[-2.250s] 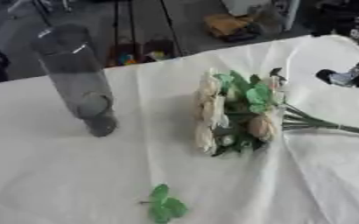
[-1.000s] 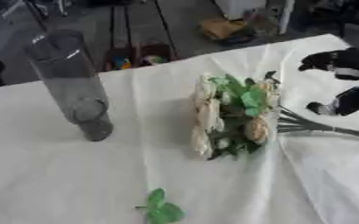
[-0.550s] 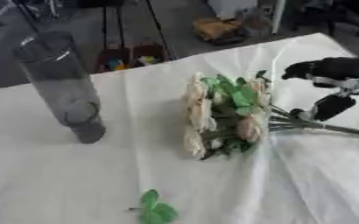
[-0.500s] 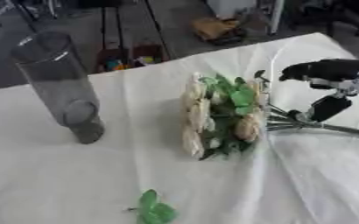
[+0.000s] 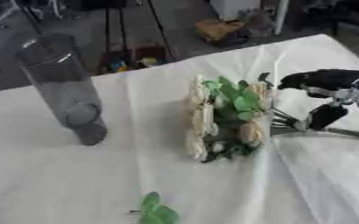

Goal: Arrange flowers into the vase.

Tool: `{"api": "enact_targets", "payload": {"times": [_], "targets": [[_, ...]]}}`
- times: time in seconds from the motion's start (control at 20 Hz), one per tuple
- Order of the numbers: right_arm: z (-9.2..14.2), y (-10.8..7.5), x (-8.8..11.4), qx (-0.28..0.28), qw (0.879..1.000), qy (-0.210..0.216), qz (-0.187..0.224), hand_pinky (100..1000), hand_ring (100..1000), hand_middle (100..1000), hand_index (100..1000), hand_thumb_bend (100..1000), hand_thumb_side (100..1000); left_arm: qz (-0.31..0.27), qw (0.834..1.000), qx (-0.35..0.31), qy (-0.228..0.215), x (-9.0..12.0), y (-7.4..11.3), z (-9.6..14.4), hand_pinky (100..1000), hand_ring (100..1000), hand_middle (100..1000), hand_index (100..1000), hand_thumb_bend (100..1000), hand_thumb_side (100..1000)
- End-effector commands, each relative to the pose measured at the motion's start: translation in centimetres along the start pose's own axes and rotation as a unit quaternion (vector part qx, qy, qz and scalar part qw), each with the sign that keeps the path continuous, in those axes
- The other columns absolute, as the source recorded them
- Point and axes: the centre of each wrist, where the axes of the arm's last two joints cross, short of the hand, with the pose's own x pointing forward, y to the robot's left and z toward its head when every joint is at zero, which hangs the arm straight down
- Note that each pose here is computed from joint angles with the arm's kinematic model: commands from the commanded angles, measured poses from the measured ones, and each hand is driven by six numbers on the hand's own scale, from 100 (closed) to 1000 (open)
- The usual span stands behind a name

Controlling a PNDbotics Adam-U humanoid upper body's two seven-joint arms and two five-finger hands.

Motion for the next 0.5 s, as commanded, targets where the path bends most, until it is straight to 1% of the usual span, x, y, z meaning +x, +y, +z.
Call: {"api": "enact_targets", "payload": {"times": [0.05, 0.5], "targets": [[0.3, -0.6, -0.7, 0.002, 1.000, 0.011, 0.008, 839, 1000, 1000, 1000, 352, 490, 0.009, 1.000, 0.000, -0.011, 0.5, -0.2, -0.6, 514, 746, 748, 805, 227, 962], [-0.5, 0.8, -1.2, 0.015, 1.000, 0.021, -0.015, 831, 1000, 1000, 1000, 353, 484, 0.010, 1.000, 0.000, -0.009, 0.5, -0.2, -0.5, 511, 748, 746, 799, 221, 962]]}}
